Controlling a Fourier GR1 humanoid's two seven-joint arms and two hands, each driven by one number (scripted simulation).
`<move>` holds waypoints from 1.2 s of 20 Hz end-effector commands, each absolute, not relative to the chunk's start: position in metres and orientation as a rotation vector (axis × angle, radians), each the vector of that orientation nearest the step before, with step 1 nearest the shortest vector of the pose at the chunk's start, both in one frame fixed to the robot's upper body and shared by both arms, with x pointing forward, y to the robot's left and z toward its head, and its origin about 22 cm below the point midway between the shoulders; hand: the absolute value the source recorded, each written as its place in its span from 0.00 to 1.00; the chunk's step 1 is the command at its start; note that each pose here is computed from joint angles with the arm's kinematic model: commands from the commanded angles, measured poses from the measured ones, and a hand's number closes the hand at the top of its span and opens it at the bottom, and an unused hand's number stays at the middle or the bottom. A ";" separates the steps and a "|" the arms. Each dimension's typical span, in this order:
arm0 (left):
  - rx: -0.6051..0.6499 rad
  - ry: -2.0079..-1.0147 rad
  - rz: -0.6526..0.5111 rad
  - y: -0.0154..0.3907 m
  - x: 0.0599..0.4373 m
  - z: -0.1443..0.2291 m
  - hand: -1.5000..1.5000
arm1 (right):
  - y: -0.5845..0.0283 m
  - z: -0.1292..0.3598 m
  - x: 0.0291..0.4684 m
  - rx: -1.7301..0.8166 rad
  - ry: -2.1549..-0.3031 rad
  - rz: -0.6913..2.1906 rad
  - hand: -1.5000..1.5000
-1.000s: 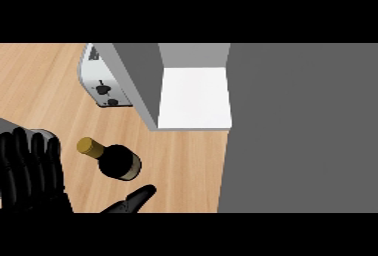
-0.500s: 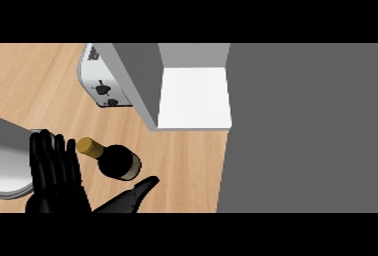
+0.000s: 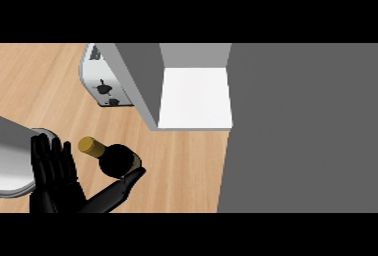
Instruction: Pick up the wine, place it into the cabinet and close the cabinet
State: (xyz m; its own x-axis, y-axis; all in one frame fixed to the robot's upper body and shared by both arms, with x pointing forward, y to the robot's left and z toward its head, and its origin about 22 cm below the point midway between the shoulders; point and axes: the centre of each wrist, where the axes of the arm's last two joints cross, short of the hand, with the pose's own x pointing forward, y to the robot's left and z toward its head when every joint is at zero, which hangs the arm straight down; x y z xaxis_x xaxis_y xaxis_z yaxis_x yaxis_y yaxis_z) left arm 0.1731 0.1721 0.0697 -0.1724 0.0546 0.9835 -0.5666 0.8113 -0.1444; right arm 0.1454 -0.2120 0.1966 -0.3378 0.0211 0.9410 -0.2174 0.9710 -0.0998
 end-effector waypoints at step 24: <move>0.291 -1.659 0.549 0.206 0.185 -0.063 0.00 | -0.216 0.211 0.118 0.214 -1.962 0.246 0.00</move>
State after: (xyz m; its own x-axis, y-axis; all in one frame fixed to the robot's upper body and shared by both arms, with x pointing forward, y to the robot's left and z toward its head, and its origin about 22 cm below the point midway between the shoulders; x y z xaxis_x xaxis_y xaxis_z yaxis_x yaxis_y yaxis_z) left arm 0.1820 0.2124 -0.0508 -0.1750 0.1164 0.9777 -0.5045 0.8421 -0.1906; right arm 0.1482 -0.2126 0.2036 -0.3382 0.0281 0.9406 -0.2152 0.9707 -0.1064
